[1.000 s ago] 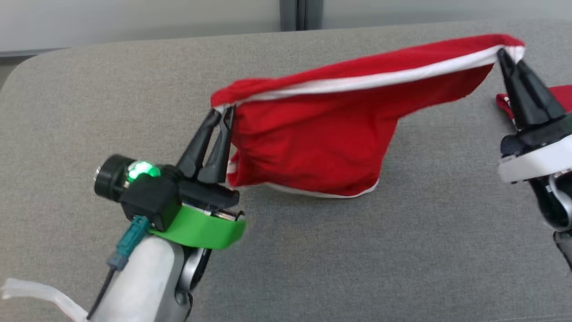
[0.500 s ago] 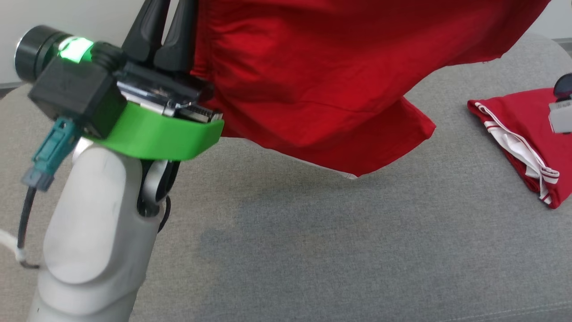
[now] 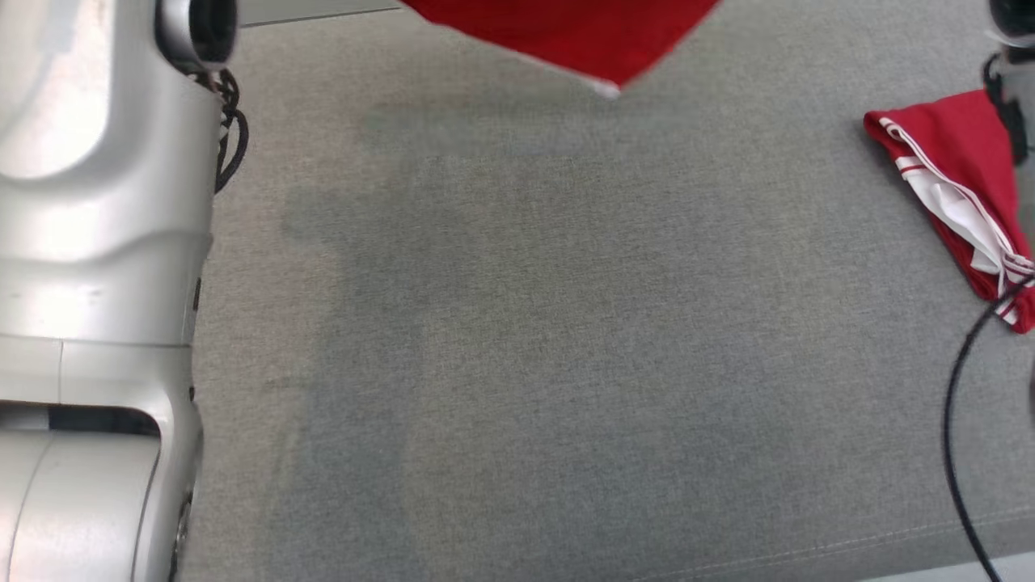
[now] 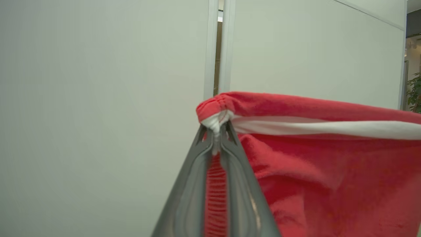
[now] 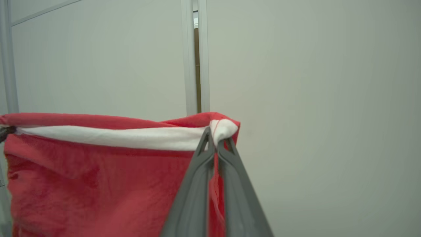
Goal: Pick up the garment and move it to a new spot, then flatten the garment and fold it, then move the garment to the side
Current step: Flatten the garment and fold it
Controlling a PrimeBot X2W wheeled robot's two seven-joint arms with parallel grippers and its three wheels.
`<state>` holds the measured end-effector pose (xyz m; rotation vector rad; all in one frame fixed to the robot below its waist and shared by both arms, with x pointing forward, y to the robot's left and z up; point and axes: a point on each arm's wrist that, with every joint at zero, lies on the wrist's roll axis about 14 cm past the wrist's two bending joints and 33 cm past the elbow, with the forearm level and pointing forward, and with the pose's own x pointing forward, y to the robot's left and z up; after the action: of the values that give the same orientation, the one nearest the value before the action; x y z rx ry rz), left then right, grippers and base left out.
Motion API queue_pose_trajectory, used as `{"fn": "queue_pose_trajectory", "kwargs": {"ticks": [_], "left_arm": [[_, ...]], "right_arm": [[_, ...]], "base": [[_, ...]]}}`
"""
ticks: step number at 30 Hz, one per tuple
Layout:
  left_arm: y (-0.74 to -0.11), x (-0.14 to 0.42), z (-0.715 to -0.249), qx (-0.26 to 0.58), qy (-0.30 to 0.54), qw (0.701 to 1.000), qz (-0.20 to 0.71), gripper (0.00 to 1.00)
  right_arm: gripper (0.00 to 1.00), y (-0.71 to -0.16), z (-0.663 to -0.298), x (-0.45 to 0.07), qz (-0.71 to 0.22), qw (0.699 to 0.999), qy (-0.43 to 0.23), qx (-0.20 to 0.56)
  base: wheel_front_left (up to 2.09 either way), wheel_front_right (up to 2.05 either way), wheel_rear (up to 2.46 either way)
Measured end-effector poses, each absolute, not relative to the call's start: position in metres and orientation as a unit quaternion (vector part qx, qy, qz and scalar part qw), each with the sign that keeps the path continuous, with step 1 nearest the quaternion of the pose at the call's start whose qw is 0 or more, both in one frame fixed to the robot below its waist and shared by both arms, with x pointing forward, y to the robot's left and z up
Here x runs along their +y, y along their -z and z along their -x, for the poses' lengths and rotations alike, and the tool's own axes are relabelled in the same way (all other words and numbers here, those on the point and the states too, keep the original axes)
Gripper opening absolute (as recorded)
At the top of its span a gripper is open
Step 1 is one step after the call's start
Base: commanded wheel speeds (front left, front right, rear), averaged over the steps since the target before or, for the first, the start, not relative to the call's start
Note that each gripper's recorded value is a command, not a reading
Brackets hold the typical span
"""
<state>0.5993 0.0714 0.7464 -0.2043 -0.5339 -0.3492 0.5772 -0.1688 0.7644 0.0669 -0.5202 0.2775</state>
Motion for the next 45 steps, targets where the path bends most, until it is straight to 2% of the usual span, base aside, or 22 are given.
{"fn": "queue_pose_trajectory", "kwargs": {"ticks": [5,11,17,20,25,32,38,45], "left_arm": [[-0.686,0.079,-0.633,-0.179,0.128,0.969,0.108,0.0],[-0.561,0.087,-0.644,-0.032,0.081,0.989,0.119,0.0],[-0.441,0.087,-0.623,0.106,0.063,0.985,0.124,0.0],[-0.423,0.085,-0.614,0.113,0.075,0.98,0.143,0.0],[-0.394,0.082,-0.569,0.129,0.094,0.974,0.163,0.0],[-0.392,0.077,-0.491,0.125,0.119,0.972,0.161,0.0],[-0.41,0.074,-0.425,0.108,0.137,0.974,0.146,0.0],[-0.445,0.075,-0.379,0.074,0.136,0.977,0.15,0.0]], "right_arm": [[0.0,-0.735,-0.601,-0.151,-0.045,0.965,-0.134,-0.222],[0.0,-0.623,-0.622,-0.131,-0.063,0.986,-0.13,-0.087],[0.0,-0.496,-0.606,-0.115,-0.084,0.986,-0.136,0.048],[0.0,-0.45,-0.585,-0.11,-0.111,0.98,-0.137,0.091],[0.0,-0.422,-0.544,-0.122,-0.148,0.975,-0.129,0.106],[0.0,-0.429,-0.473,-0.14,-0.167,0.975,-0.122,0.086],[0.0,-0.432,-0.407,-0.162,-0.17,0.977,-0.098,0.088],[0.0,-0.451,-0.356,-0.183,-0.176,0.979,-0.068,0.077]], "base": [[0.0,0.0,0.0],[0.0,0.0,0.0],[0.0,0.0,0.0],[0.0,0.0,0.0],[0.0,0.0,0.0],[0.0,0.0,0.0],[0.0,0.0,0.0],[0.0,0.0,0.0]]}}
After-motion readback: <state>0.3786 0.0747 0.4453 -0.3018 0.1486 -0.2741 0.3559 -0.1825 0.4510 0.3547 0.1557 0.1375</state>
